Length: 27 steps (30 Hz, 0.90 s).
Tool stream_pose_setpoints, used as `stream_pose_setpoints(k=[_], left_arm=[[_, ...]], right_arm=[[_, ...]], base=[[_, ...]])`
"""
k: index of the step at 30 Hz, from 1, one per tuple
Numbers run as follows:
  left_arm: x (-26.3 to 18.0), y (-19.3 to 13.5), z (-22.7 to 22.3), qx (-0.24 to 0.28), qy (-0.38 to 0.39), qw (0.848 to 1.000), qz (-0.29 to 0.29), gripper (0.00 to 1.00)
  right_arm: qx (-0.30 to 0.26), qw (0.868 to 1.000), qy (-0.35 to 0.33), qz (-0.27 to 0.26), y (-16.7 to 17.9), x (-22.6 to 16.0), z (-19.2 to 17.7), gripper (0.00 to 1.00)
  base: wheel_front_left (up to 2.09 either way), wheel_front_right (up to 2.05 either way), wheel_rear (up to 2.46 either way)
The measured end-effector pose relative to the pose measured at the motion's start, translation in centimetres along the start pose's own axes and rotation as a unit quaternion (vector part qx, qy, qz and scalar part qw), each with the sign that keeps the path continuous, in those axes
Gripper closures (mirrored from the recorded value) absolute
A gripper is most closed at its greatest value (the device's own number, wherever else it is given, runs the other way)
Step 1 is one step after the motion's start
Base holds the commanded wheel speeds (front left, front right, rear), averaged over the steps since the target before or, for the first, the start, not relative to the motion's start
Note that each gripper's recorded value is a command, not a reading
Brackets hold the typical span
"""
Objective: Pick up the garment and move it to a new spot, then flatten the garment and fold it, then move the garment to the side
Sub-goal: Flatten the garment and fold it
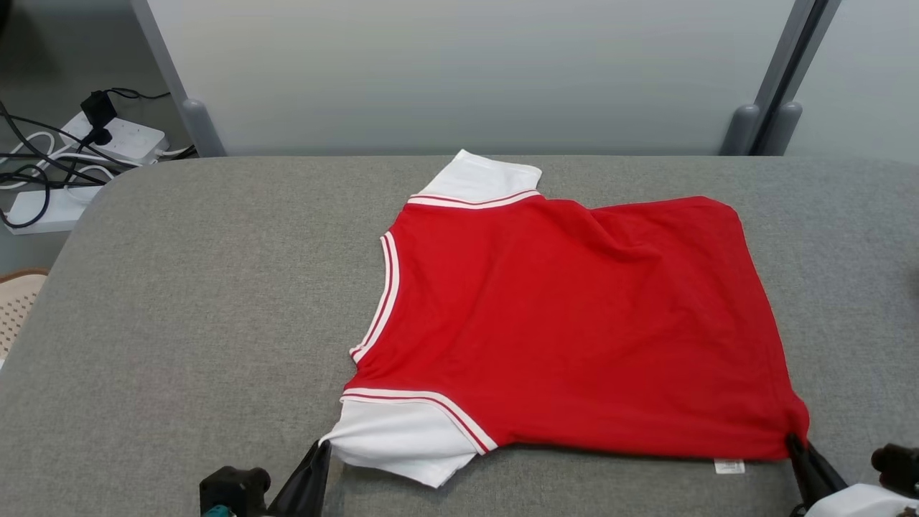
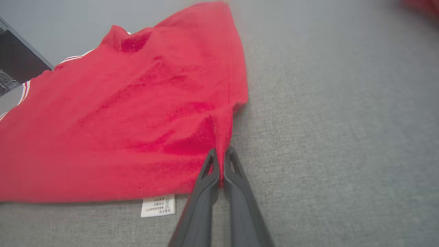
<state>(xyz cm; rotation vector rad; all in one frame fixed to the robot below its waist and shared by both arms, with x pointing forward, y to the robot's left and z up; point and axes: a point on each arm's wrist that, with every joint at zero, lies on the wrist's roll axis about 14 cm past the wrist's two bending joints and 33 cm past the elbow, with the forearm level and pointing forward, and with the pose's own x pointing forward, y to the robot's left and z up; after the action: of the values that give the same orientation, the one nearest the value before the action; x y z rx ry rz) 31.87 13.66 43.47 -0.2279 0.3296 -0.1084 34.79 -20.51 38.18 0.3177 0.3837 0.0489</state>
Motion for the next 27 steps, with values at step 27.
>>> stream_pose_setpoints(k=[27], left_arm=[[-8.2, -3.0, 2.7, 0.028, 0.115, 0.992, -0.05, 1.0]], right_arm=[[-0.036, 0.994, 0.099, 0.013, -2.5, -6.9, 1.0, 1.0]], base=[[0.0, 0.0, 0.0]])
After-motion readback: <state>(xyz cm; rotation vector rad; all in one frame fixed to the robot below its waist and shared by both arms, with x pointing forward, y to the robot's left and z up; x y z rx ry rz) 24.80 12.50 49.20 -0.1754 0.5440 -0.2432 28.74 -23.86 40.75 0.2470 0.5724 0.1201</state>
